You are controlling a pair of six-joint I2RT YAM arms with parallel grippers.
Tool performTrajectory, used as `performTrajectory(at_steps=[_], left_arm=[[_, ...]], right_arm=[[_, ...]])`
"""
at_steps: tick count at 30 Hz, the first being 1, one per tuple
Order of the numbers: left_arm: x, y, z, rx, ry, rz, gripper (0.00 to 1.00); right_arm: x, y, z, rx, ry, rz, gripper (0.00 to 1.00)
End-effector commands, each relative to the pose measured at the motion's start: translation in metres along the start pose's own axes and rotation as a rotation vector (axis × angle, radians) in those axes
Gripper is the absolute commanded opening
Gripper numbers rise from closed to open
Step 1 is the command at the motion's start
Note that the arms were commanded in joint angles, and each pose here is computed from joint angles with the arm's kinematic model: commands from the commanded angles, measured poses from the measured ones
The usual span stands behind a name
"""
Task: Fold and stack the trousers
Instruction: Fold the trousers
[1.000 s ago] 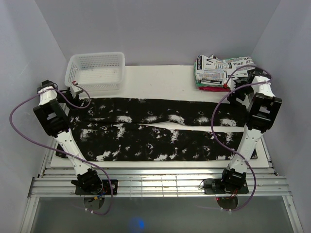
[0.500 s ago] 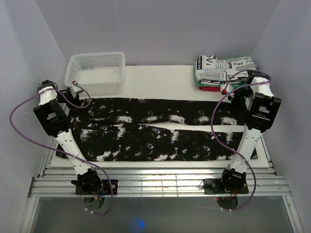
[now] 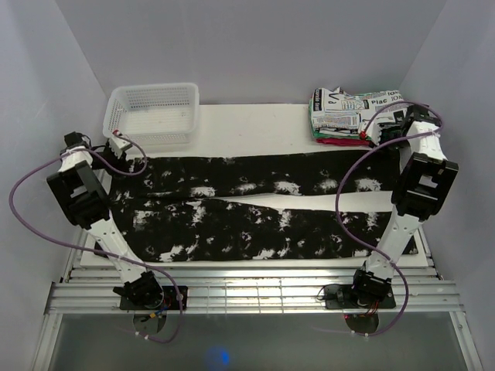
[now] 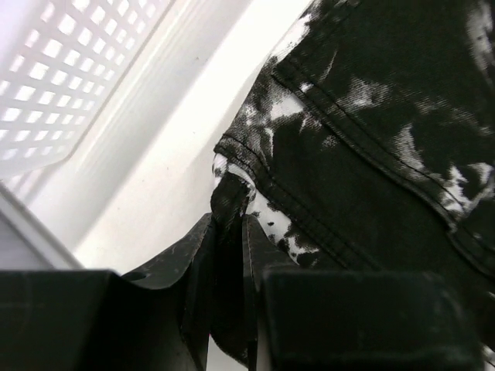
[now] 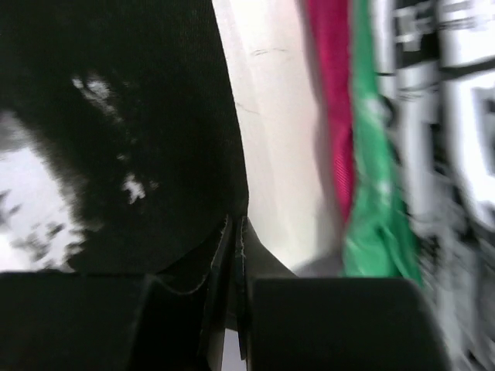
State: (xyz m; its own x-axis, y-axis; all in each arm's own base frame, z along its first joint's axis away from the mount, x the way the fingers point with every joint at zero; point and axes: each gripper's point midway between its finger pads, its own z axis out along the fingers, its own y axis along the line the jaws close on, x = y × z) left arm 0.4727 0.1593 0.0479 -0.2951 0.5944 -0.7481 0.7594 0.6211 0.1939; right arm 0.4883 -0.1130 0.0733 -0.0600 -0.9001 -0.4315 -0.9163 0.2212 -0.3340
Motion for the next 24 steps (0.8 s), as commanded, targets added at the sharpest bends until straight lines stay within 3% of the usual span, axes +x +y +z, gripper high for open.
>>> performTrajectory(at_steps=[1,3,7,9,18,24], left_arm=[[-0.06,0.025,-0.052,-0.184,-0.105,0.176,0.0],[-0.069,0.032,-0.066,-0.26,-0.132,0.229,0.0],[-0.078,0.008,-0.089,-0.341,-0.162,0.301,0.0],[-0.082,0.009,-0.106,-0.402,-0.188,0.331,0.0],[-0.061,-0.049,-0.178,-0.499,-0.237,0.265,0.0],[-0.033,-0.11,-0.195,-0.458,-0.229,0.189,0.0]], right_arm=[[-0.027,-0.034,-0.062,0.215,-0.025,-0.063,0.08],[-0.029,-0.035,-0.079,0.266,-0.032,-0.071,0.08],[-0.039,-0.024,-0.113,0.339,-0.057,-0.089,0.08],[-0.034,-0.006,-0.11,0.344,-0.067,-0.093,0.08],[-0.021,0.067,-0.144,0.419,-0.059,-0.145,0.08],[-0.005,0.11,-0.165,0.486,-0.043,-0.135,0.08]])
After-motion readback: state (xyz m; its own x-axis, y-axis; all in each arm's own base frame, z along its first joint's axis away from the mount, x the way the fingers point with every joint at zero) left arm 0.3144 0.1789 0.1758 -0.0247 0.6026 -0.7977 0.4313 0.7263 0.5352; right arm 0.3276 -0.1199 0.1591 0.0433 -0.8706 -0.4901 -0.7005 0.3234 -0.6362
